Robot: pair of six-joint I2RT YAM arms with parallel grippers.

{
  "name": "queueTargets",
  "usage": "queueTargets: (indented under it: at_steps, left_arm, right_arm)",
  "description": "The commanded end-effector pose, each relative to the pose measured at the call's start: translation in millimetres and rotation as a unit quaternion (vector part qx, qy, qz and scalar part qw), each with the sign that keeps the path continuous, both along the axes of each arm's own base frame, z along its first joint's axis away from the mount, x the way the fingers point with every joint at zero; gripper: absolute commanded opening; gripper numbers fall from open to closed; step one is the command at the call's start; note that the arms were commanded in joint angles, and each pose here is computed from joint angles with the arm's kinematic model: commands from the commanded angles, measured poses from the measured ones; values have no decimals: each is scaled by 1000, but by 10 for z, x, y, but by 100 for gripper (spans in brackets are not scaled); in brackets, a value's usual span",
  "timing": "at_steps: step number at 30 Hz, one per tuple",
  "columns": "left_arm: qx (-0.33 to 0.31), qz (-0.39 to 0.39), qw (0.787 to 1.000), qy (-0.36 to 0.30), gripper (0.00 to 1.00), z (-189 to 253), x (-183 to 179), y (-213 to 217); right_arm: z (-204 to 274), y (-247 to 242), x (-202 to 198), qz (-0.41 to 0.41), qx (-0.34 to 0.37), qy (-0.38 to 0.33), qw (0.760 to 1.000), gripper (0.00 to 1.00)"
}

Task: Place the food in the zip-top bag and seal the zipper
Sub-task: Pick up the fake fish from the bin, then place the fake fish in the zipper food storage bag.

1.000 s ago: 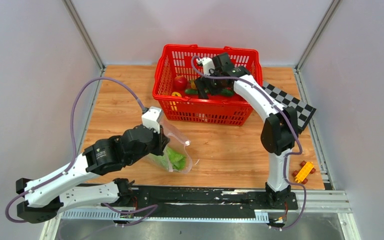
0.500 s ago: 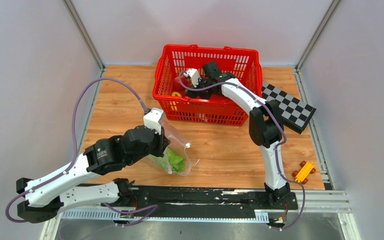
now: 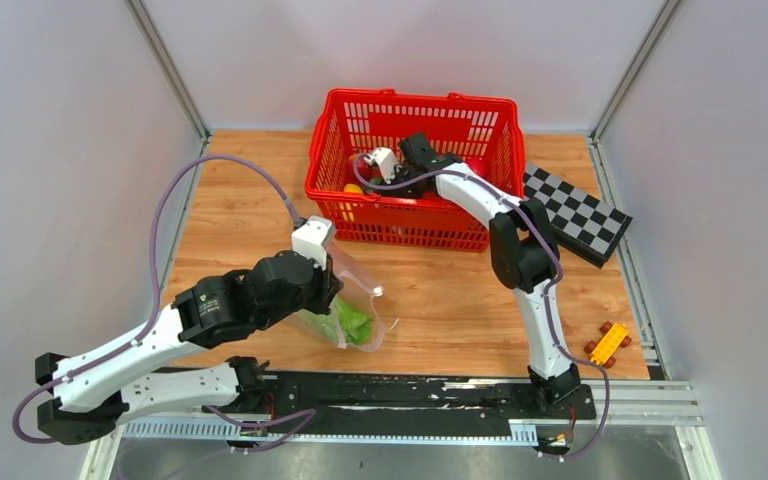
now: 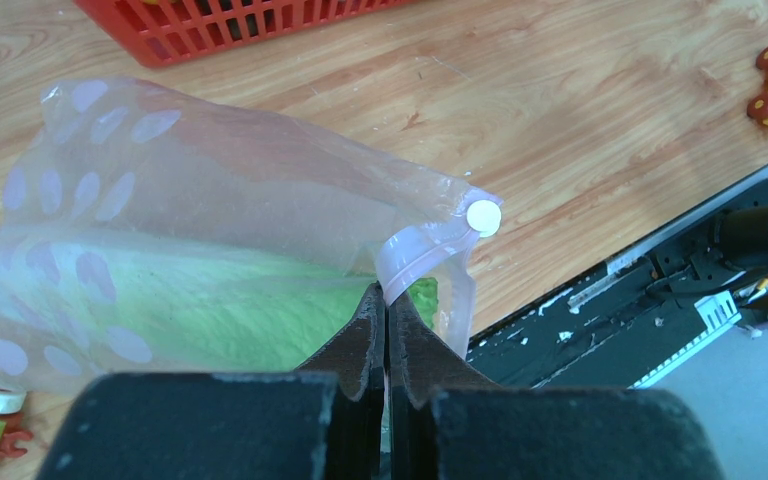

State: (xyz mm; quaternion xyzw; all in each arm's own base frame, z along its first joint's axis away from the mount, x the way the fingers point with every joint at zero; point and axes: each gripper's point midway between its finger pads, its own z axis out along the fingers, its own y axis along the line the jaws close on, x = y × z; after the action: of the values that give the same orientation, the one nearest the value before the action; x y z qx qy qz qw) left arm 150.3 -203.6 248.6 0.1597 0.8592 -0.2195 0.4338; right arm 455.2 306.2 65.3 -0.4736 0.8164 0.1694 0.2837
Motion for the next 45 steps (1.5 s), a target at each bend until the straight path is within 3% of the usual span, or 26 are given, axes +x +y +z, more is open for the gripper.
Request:
queueTargets:
  at_steps: [1, 7, 18, 21, 24, 27, 30, 35, 45]
  left_arm:
    - [-32, 2, 999, -22, 0, 232, 42, -39]
    - [-36, 3, 999, -21, 0, 226, 29, -21]
    - [-44, -2, 999, -18, 0, 213, 10, -44]
    - [-44, -4, 999, -17, 0, 218, 7, -53]
    - [-43, -5, 999, -17, 0, 209, 5, -56]
    - [-43, -6, 999, -16, 0, 205, 3, -60]
    - [-42, -5, 999, -15, 0, 196, 5, -62]
    - [-45, -7, 999, -18, 0, 215, 14, -87]
    - [-44, -17, 999, -17, 0, 217, 27, -171]
  right_arm:
    - [229, 22, 113, -20, 11, -27, 999, 58]
    - [119, -86, 197, -81, -16, -12, 996, 87]
    - [-346, -60, -44, -82, -20, 88, 993, 89]
    - [-343, -64, -38, -91, -14, 98, 991, 74]
    - [-155, -69, -16, -103, 12, 102, 989, 45]
    - [164, -87, 16, -115, 49, 95, 988, 23]
    - [587, -73, -54, -109, 102, 92, 984, 11]
    - [1114, -134, -178, -111, 154, 57, 980, 8]
    - [1707, -273, -379, -131, 220, 35, 966, 1]
